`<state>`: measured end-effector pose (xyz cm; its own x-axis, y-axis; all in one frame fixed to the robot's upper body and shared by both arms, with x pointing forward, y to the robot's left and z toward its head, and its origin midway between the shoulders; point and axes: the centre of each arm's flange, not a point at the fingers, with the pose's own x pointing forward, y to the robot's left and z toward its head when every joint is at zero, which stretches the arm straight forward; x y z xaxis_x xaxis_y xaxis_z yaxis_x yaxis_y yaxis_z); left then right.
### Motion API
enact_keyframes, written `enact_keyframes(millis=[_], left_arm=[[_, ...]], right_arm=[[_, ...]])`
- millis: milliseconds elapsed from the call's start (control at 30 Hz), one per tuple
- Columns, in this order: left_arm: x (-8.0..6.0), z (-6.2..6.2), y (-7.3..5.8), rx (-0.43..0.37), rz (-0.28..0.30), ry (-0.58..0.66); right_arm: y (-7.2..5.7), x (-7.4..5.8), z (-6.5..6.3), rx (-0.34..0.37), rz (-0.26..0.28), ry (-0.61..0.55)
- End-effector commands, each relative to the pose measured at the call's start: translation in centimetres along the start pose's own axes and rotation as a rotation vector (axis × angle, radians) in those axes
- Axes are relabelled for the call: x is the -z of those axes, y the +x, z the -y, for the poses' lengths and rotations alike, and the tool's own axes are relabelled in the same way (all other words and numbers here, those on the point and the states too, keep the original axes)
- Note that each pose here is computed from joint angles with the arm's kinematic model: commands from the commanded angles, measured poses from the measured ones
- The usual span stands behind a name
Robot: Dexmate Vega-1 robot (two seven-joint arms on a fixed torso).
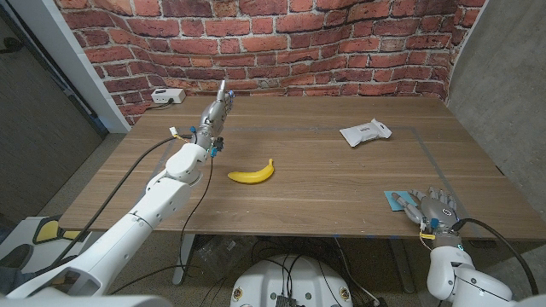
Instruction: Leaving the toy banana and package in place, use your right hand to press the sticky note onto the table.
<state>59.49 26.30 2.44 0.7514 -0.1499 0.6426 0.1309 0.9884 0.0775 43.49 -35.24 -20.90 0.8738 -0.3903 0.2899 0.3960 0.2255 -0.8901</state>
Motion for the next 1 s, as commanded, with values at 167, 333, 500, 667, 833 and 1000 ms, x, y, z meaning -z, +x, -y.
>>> enact_keyframes(millis=[167,333,500,667,833,1000], left_arm=[[-0.1,-0.4,-0.2,-0.010,-0.002,0.007],[-0.3,-0.5,-0.2,-0.015,0.007,0.007],[-0.5,-0.5,0.0,-0.008,0.008,0.010],[-0.5,-1.0,0.2,0.020,-0.003,0.016],[-0.5,-1.3,0.2,0.037,-0.012,0.030],[-0.6,-1.4,-0.5,0.025,-0.003,0.037]], right_arm=[[-0.4,-0.6,1.0,0.059,0.011,0.073],[-0.7,-1.4,1.7,0.092,0.034,0.080],[-1.1,-1.8,2.2,0.105,0.042,0.097],[-1.6,-2.3,2.3,0.149,0.070,0.096],[-1.7,-2.4,2.3,0.164,0.077,0.097],[-1.3,-2.5,2.0,0.155,0.085,0.091]])
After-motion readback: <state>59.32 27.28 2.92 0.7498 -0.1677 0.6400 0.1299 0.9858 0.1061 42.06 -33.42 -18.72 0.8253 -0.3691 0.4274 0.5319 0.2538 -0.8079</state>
